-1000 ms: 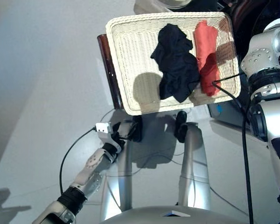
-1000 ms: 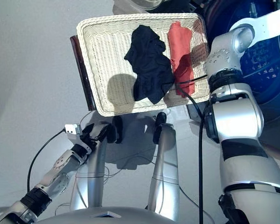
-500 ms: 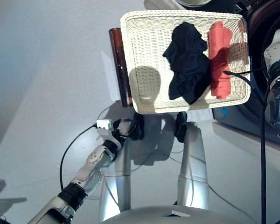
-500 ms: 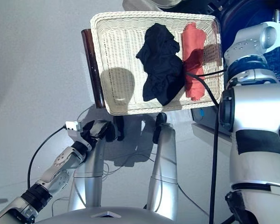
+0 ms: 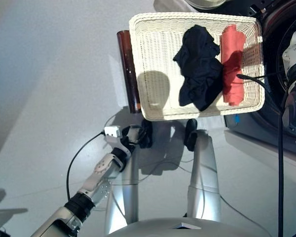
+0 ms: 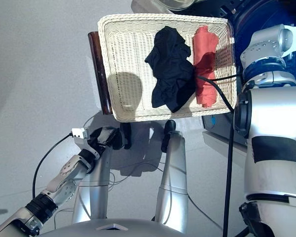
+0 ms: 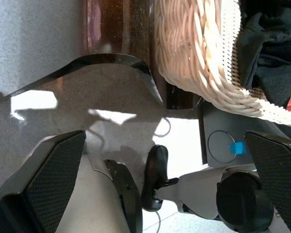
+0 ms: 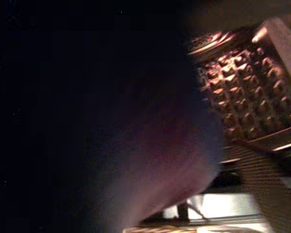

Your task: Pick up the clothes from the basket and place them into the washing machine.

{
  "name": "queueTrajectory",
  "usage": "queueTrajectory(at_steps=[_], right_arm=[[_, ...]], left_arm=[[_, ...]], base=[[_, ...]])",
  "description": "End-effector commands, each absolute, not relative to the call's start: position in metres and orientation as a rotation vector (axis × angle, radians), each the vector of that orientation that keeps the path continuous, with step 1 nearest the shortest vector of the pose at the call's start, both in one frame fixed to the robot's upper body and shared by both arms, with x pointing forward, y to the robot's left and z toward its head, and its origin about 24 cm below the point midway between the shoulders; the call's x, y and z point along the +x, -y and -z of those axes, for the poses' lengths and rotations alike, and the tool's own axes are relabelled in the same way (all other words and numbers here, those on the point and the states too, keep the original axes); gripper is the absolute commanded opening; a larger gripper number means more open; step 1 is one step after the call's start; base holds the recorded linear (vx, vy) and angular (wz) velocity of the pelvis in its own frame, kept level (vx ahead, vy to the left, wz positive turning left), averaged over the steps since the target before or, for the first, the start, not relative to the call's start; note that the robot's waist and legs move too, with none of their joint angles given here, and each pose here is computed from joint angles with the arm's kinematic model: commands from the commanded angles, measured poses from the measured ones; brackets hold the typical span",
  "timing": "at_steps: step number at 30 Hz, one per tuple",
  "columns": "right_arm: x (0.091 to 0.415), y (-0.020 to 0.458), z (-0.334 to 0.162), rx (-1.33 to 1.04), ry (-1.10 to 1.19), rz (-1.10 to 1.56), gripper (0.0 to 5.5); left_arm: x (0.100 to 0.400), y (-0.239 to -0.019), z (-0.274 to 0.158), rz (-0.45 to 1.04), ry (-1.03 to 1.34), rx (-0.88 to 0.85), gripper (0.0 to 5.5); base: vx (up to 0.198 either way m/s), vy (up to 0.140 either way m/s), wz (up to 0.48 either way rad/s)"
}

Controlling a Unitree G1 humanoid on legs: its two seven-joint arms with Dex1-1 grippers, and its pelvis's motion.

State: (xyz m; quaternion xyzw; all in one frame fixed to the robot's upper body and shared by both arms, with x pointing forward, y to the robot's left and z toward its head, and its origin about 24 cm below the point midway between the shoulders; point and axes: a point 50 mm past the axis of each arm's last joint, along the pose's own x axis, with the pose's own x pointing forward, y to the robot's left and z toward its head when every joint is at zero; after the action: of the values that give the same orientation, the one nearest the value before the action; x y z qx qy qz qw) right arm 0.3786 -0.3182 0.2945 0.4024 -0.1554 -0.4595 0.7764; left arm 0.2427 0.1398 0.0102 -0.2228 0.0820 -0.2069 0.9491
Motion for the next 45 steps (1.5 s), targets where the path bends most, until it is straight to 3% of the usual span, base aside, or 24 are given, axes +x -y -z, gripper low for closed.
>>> queueTrajectory(at_steps=[1,12,17,31,40,45], right_arm=[[0.349,0.342,-0.371,0.706,0.682,0.864,5.50],[0.373,0.240,-0.365,0.193,0.792,0.425,5.50],[0.362,0.211,-0.348,0.071,0.847,0.243,5.50],[0.329,0.173,-0.313,-0.404,0.900,-0.104,5.50],[0.325,0.157,-0.273,-0.400,0.779,-0.295,5.50],[0.325,0.166,-0.252,-0.387,0.727,-0.250,5.50]], left_arm=[[0.229,-0.122,0.003,0.433,-0.215,-0.522,5.50],[0.243,-0.137,-0.011,0.327,-0.112,-0.547,5.50],[0.246,-0.144,-0.016,0.285,-0.074,-0.564,5.50],[0.240,-0.165,-0.015,0.243,-0.040,-0.556,5.50],[0.240,-0.168,-0.020,0.250,-0.010,-0.534,5.50],[0.241,-0.169,-0.028,0.252,0.039,-0.535,5.50]], base=[[0.000,0.000,0.000],[-0.003,0.001,-0.051],[0.004,-0.001,-0.470],[0.000,0.000,0.000],[0.000,0.000,0.000],[0.000,0.000,0.000]])
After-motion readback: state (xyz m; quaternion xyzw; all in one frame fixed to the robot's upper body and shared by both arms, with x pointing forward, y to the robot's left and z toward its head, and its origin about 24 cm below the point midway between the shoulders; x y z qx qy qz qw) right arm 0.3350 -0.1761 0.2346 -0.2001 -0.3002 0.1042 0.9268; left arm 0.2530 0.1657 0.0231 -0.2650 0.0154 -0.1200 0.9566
